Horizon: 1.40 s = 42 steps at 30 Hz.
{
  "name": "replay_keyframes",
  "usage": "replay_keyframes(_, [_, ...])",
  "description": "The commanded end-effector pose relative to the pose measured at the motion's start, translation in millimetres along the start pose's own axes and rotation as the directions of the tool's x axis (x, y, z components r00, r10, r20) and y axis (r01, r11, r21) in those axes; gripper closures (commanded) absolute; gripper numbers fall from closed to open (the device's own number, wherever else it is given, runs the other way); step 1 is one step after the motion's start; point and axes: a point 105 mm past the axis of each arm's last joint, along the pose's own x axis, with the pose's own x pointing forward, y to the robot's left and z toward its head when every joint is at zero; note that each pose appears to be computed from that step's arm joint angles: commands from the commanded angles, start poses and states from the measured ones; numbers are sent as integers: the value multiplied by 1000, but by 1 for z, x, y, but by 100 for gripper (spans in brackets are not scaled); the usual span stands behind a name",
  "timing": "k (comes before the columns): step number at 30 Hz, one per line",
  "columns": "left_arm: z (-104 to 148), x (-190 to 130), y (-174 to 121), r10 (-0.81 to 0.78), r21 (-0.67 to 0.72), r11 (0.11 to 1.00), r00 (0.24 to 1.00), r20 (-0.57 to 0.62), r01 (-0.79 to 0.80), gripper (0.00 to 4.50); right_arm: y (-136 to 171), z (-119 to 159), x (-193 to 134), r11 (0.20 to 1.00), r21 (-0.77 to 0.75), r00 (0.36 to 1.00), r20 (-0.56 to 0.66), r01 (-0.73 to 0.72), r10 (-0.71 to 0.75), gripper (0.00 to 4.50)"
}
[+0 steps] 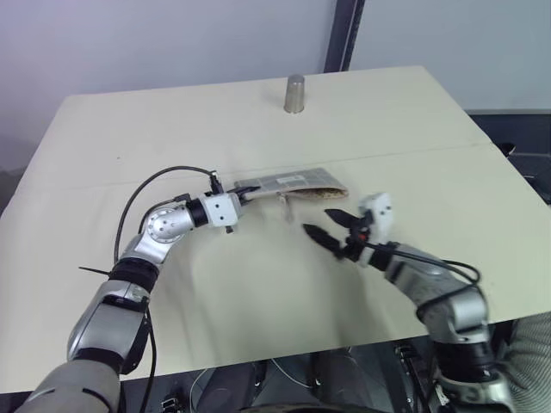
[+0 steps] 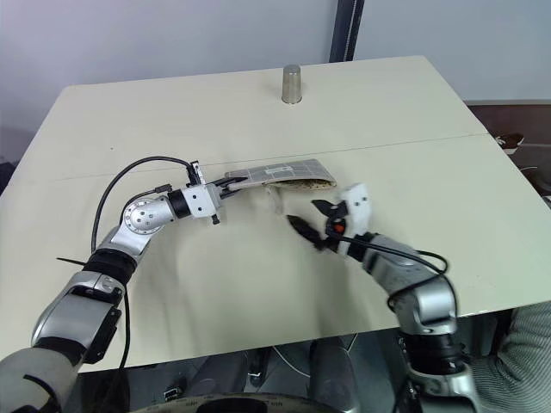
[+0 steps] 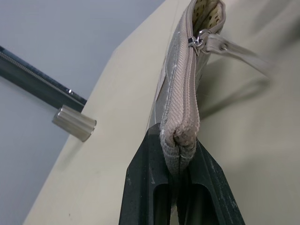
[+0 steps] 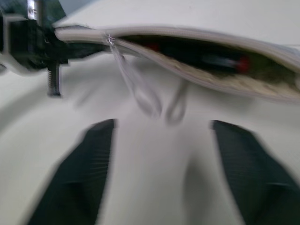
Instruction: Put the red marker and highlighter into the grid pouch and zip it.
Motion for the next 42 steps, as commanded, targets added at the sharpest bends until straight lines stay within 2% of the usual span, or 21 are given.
replay_keyframes(1, [11,0,9,16,52,998,999,46,-18,450,0,16,15,1000,-10,998,58,8,-8,6])
replay_keyframes(9, [16,4,3,6,57,998,997,74,-11,450,3,26,46,999,-30,997,75,-35,37,6])
replay_keyframes(11, [17,5,3,9,56,998,997,78,-13,450,11,26,49,996,-33,994,70,-86,88,6])
replay_keyframes(14, [18,5,3,6,61,998,997,80,-11,450,14,23,51,995,-27,993,67,-100,102,90])
replay_keyframes(16, [18,5,3,7,62,998,997,80,-12,450,10,23,49,996,-28,994,70,-83,84,190])
replay_keyframes(21, [15,2,2,0,64,998,998,69,-4,450,-18,22,21,999,-44,998,61,11,-8,445])
replay_keyframes(26, [12,-1,2,6,62,998,999,54,-9,450,-71,20,-32,973,-129,982,2,189,-191,445])
replay_keyframes(29, [9,-2,4,8,57,998,999,44,-11,450,-102,16,-68,937,-182,950,-41,298,-310,445])
replay_keyframes(31, [8,-2,4,8,51,999,999,38,-10,450,-115,14,-85,917,-205,931,-60,341,-360,445])
replay_keyframes(33, [7,-2,2,-2,-32,999,999,47,3,450,-118,18,-96,908,-228,926,-59,352,-373,445])
replay_keyframes(35, [6,-2,2,1,-135,991,998,61,8,377,-119,18,-99,902,-252,923,-66,352,-379,450])
replay_keyframes(37, [6,-2,-1,-17,-178,984,997,72,30,295,-115,15,-99,901,-277,926,-81,334,-368,388])
replay_keyframes(38, [6,-3,-1,-21,-179,983,997,73,33,241,-113,16,-99,901,-277,927,-76,333,-366,354])
replay_keyframes(42, [7,-10,1,-13,-275,961,995,96,39,27,-103,21,-109,912,-289,943,-79,290,-325,143])
